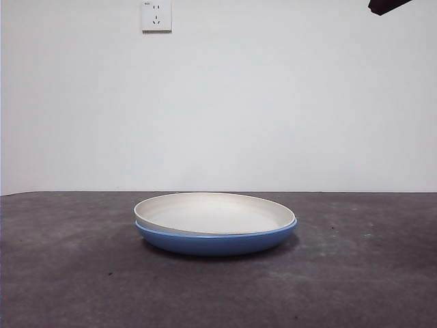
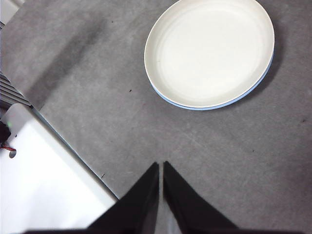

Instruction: Pick up the white plate, put it on the blue plate, put it on desk

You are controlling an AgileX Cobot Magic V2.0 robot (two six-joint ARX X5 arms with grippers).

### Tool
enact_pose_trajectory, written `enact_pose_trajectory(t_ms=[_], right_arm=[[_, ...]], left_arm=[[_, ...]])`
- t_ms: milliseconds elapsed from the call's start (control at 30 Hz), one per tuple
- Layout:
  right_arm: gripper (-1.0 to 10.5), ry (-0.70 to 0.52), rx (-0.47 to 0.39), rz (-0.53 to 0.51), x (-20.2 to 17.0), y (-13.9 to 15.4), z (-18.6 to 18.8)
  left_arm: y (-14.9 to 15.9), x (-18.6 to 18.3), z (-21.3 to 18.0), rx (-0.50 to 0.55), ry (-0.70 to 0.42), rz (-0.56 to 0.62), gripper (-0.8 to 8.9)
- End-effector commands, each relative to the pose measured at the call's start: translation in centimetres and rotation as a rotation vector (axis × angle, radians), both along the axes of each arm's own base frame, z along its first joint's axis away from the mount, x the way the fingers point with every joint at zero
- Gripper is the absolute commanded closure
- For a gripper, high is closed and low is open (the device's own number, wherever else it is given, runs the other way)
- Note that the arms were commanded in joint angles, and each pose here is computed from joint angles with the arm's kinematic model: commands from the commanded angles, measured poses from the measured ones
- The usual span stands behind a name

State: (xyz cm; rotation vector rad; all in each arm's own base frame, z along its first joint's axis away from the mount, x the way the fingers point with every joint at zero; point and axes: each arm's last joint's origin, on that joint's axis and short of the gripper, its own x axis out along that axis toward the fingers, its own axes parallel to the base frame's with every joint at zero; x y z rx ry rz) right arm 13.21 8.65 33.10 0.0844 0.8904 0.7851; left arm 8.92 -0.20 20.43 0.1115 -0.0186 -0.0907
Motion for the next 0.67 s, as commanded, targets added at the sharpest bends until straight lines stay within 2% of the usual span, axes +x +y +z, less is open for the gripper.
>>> enact_pose_trajectory(t_ms=[33, 533, 667], right_arm=[[9.4, -0.017, 0.003, 0.015, 0.1, 0.2, 0.3], [9.4, -0.017, 0.003, 0.016, 0.1, 0.2, 0.3], [9.4, -0.017, 0.003, 0.016, 0.1, 0.2, 0.3]], left_arm=[[0.0, 0.0, -0.7, -0.011, -0.002, 0.004, 7.98], [0.0, 0.7, -5.0, -0.009, 0.143, 0.005, 7.97], [0.0, 0.6, -5.4, -0.04, 0.19, 0.008, 7.97]])
